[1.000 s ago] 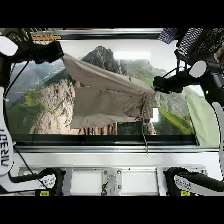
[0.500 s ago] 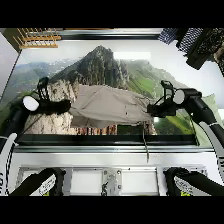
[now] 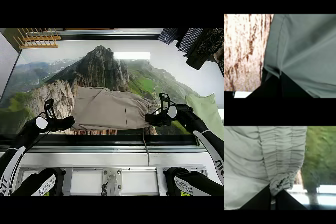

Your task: Fold the clothes and pants, and hang the long-sleeved shirts on hangers.

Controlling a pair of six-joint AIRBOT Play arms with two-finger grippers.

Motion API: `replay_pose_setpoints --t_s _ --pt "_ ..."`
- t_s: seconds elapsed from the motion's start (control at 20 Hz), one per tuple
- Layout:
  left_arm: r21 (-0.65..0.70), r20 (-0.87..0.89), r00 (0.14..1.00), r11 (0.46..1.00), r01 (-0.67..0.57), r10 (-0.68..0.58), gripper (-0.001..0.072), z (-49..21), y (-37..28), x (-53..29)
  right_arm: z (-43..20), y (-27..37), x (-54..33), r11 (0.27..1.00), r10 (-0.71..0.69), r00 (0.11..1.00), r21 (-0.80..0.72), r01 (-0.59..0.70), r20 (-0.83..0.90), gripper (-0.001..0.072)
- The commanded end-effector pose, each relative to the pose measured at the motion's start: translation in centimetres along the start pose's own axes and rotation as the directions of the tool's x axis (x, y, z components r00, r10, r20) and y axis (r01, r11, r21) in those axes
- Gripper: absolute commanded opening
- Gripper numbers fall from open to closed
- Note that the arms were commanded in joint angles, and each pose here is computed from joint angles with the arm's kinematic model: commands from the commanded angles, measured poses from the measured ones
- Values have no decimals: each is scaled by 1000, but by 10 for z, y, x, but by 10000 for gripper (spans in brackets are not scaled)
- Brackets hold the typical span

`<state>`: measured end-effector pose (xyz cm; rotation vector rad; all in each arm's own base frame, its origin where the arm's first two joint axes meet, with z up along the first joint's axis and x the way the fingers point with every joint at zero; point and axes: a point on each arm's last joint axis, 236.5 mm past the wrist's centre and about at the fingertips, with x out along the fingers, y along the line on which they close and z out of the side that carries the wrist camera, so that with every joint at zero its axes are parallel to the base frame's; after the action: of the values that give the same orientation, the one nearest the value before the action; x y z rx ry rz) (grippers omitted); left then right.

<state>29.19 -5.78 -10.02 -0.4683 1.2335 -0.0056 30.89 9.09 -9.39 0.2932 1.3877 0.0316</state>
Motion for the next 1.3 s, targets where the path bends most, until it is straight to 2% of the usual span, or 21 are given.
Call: replay_pose_setpoints --t_s 0.0,0.05,0.1,0.15,0.2,0.35,0.55,0.6,0.65,0.7,0.85,1.0,1.25 --pt "-10 -2 1000 1000 0 0 20 -4 2 3 2 7 2 999 33 999 28 -34 19 40" --pt "-16 -19 1000 1000 3 -3 278 -6 0 1 2 12 1 998 53 998 32 -54 19 73" --pt "-13 -33 999 1000 12 -12 511 -3 -6 -5 3 18 -2 996 81 996 28 -81 24 292" --pt "5 -27 999 1000 24 -24 513 5 -12 -16 4 26 -10 993 114 993 10 -114 39 607" --pt "25 3 999 999 42 -42 514 18 -21 -31 5 32 -21 991 132 990 -11 -132 52 697" --pt "71 152 984 994 82 -92 514 57 -42 -91 11 27 -71 987 159 981 -52 -154 113 708" --pt "127 248 957 985 121 -150 500 62 -62 -135 13 -14 -104 979 201 970 -8 -202 138 708" --pt "146 249 955 981 129 -162 361 58 -68 -137 17 -22 -105 971 233 962 18 -238 140 709" --pt "168 239 955 976 137 -176 143 50 -74 -135 24 -32 -103 961 263 953 48 -272 150 709" --pt "191 223 957 971 146 -187 6 43 -80 -132 32 -43 -97 949 286 945 89 -303 160 709" --pt "244 142 966 953 178 -217 5 21 -104 -115 50 -68 -68 895 368 914 200 -398 173 709" --pt "291 56 972 935 205 -230 5 8 -131 -97 57 -64 -32 827 483 862 243 -507 153 709" --pt "377 -39 970 895 238 -241 5 4 -181 -75 60 -40 14 789 525 842 299 -536 123 707"
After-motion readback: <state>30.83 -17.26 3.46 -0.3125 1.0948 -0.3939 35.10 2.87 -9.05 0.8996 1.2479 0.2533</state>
